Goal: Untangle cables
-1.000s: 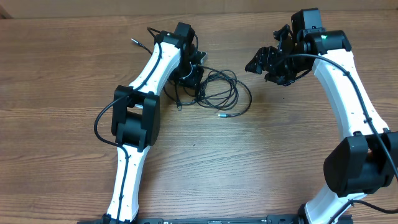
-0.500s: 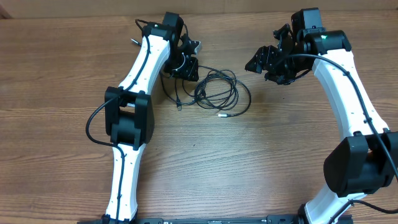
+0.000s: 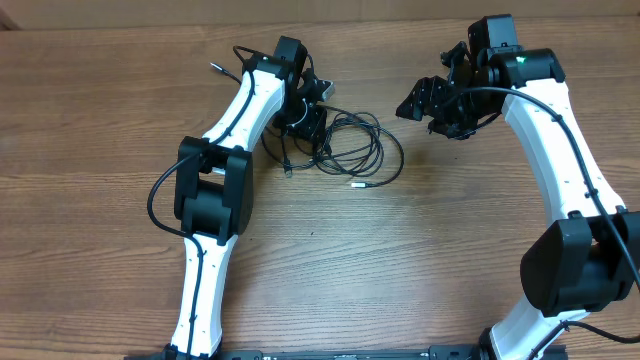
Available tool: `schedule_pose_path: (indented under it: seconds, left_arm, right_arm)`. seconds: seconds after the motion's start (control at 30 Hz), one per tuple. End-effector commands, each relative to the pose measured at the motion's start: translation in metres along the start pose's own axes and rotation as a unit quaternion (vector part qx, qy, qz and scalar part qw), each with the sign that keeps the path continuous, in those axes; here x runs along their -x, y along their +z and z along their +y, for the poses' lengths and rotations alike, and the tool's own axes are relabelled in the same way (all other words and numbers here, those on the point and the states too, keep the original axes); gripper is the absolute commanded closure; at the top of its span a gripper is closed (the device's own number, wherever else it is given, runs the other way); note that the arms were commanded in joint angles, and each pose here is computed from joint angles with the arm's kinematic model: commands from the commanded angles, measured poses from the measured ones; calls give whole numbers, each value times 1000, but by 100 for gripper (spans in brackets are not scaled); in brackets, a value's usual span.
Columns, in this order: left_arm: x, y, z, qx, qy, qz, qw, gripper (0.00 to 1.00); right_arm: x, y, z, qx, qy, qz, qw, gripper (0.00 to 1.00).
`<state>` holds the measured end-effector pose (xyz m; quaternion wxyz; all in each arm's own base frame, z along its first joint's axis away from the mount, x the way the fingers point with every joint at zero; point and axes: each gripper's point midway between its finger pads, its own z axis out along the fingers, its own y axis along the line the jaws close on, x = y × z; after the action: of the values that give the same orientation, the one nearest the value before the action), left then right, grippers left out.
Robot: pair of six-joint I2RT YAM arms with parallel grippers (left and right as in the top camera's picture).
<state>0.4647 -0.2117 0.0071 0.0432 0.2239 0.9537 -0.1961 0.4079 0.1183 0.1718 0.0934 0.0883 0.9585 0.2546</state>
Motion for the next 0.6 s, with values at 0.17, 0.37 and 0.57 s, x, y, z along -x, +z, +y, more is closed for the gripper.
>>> schedule_pose_path:
  seconds: [0.17,0.37,0.57]
  left_arm:
    - [-25,15,13,44,-40,49,997,96]
    - [37,-110,-20,56,-36,-94,993,96]
    - [48,-229,-77,28,-26,-217,975,96]
  right_arm:
    - [5,-5,9,6,-14,-15,1000,32]
    - [3,1,45,59,-54,-18,997,31]
    - [3,-3,89,154,-80,-17,985,32]
